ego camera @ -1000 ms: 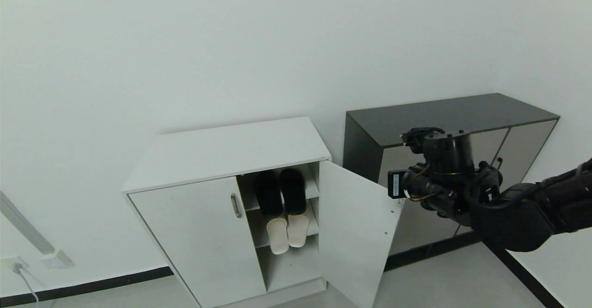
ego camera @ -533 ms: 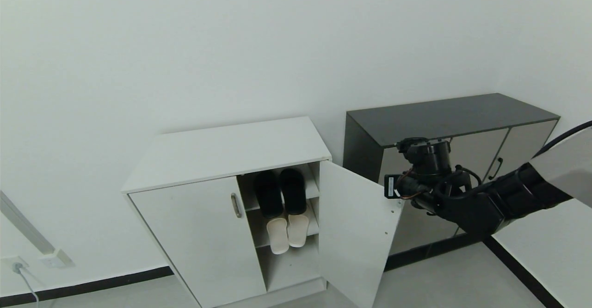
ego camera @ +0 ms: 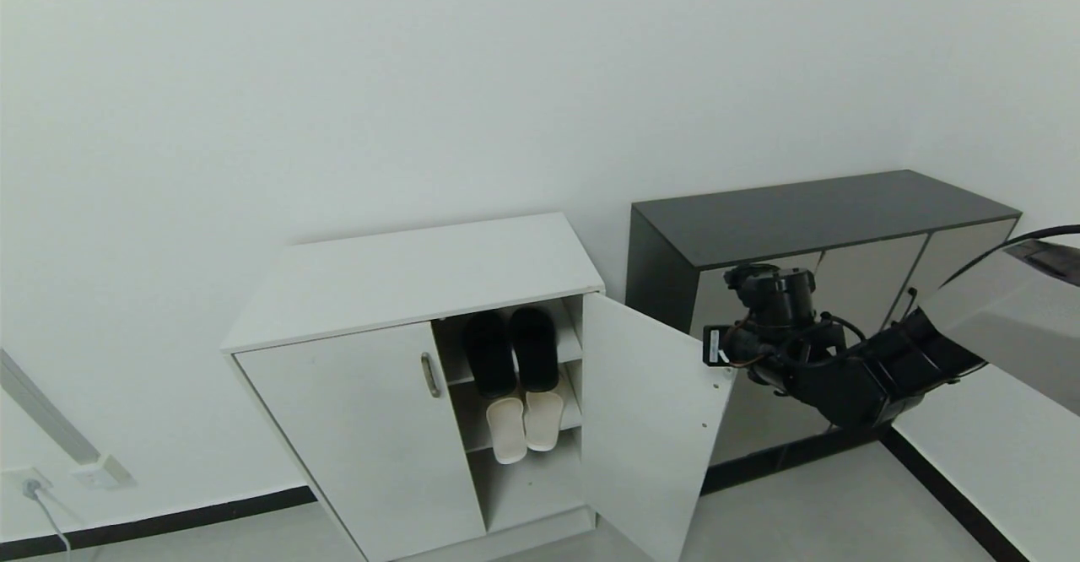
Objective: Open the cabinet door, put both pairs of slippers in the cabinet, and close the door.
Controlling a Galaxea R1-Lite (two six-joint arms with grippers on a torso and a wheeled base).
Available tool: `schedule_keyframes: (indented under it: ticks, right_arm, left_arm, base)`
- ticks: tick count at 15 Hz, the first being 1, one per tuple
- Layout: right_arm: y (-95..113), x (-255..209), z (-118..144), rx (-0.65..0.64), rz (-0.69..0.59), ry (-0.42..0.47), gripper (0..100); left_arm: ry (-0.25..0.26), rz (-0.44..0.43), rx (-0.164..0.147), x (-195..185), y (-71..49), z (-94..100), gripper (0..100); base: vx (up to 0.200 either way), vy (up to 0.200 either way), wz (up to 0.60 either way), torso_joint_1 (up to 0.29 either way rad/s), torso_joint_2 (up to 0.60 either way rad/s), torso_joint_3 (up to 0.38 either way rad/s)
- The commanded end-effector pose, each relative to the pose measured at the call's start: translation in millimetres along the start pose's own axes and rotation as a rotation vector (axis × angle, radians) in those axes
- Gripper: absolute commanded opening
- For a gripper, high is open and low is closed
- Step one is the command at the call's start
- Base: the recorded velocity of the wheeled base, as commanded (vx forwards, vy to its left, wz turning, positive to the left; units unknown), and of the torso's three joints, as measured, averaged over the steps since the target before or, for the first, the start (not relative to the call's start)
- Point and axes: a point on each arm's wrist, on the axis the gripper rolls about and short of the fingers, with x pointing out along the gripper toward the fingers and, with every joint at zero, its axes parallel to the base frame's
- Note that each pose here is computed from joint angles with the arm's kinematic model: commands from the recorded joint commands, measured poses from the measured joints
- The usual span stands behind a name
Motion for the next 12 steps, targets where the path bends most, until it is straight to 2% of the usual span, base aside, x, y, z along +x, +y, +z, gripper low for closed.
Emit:
schedule_keyframes:
  ticks: [1,8,12]
  right_arm:
    - [0,7,-6,-0.002,-0.004,0.008,0]
    - [2,8,-12,-0.010,-0.005,0.024,0]
    - [26,-17,-17,-0.047,0.060,0.037,0]
  left_arm:
    - [0.001,0.000,0.000,0,0.0,0.0,0]
    - [0.001,0.000,0.000,0,0.0,0.0,0]
    - [0.001,0.000,0.000,0,0.0,0.0,0]
  base:
    - [0.000,0.000,0.00,0.000,0.00,0.000]
    - [0.000,0.000,0.00,0.000,0.00,0.000]
    - [0.000,0.000,0.00,0.000,0.00,0.000]
